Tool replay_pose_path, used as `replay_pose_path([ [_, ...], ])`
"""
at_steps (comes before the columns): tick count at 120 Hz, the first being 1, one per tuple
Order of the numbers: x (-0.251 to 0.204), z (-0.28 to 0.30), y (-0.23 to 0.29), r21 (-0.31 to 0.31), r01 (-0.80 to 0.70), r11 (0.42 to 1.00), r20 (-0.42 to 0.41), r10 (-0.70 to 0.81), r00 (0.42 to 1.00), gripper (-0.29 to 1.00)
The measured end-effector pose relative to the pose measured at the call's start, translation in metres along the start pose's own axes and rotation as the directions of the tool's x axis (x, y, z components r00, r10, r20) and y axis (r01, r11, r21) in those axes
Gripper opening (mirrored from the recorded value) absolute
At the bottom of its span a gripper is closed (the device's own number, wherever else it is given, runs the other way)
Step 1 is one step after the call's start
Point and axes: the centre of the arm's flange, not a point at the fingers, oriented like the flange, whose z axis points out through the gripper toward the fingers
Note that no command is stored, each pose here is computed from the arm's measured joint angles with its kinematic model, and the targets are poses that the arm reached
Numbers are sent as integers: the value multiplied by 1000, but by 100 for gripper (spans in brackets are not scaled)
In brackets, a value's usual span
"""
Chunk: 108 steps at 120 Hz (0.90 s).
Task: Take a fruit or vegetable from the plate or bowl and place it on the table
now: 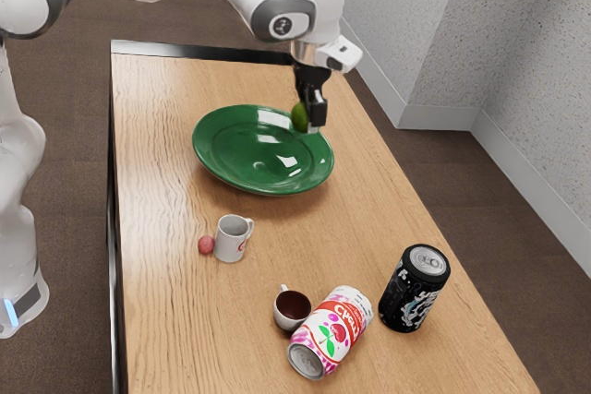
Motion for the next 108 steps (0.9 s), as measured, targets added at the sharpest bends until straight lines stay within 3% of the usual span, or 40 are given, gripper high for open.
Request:
replay_pose_path([
  [23, 51, 2, 51, 3, -71, 997, 7, 71, 997, 42],
  [46, 86, 20, 141, -22, -196, 980, 27, 196, 980, 41],
  [70, 88, 30, 150, -42, -203, 978, 51, 205, 977, 42],
  [84, 87, 31, 160, -56, -219, 974, 52, 222, 974, 59],
  [108, 87, 30, 162, -61, -228, 972, 51, 231, 972, 67],
])
